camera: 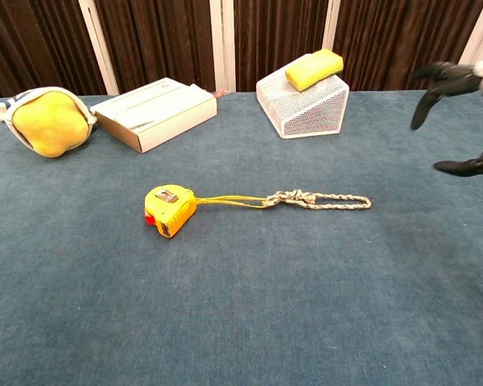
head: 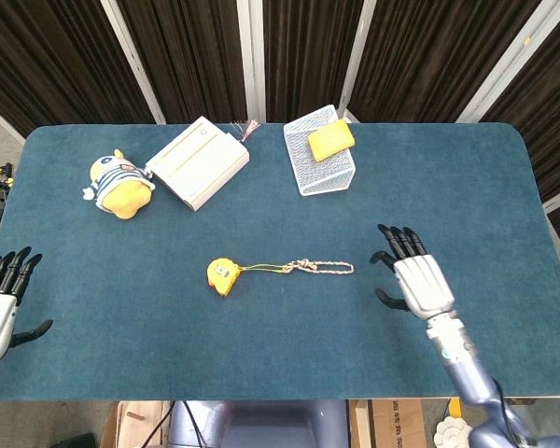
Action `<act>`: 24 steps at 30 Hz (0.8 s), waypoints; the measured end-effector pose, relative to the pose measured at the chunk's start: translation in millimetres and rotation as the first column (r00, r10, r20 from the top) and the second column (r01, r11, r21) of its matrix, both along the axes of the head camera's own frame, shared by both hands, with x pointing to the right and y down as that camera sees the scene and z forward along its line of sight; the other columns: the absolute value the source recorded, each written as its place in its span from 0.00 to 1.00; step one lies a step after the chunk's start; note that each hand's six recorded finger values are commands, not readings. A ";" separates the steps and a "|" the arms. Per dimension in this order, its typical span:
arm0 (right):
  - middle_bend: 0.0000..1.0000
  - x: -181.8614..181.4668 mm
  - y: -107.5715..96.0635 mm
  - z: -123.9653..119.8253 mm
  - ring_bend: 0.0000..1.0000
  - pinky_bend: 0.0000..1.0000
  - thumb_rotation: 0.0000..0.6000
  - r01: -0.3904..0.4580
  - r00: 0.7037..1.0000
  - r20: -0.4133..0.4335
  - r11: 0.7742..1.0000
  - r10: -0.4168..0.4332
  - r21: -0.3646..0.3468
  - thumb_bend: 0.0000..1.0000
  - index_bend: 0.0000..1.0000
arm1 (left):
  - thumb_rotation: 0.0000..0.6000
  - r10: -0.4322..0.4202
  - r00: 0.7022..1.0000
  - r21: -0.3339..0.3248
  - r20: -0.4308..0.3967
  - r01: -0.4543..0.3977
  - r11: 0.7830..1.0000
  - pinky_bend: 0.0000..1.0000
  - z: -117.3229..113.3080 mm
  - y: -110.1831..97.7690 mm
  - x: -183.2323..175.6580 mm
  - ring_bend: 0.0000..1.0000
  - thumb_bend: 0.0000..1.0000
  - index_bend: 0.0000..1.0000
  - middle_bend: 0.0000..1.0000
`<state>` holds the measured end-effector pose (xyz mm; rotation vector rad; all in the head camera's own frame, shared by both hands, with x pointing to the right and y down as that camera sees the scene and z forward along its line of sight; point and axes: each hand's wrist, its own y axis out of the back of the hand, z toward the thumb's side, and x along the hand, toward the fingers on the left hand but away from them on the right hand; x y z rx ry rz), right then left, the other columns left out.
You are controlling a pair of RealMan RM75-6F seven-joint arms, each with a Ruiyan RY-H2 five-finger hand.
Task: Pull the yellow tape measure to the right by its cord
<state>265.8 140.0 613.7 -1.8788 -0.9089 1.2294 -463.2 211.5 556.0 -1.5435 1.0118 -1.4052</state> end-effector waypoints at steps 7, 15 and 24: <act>0.08 -25.8 -6.2 37.6 0.00 0.00 1.00 -0.013 0.999 -0.047 0.999 0.010 -0.051 0.33 0.49 | 1.00 -0.005 1.000 0.004 -0.007 0.005 1.000 0.00 -0.6 -0.9 -1.0 0.00 0.00 0.00 0.00; 0.08 -28.6 -4.4 75.7 0.00 0.00 1.00 -0.057 0.993 -0.105 0.994 0.047 -0.094 0.33 0.51 | 1.00 -0.005 1.000 -0.003 -0.008 0.005 1.000 0.00 1.2 -0.7 -1.0 0.00 0.00 0.00 0.00; 0.08 -34.4 -4.0 97.5 0.00 0.00 1.00 -0.083 0.991 -0.110 0.989 0.069 -0.120 0.33 0.51 | 1.00 -0.009 1.000 -0.011 -0.009 0.009 1.000 0.00 3.3 -1.1 -1.2 0.00 0.00 0.00 0.00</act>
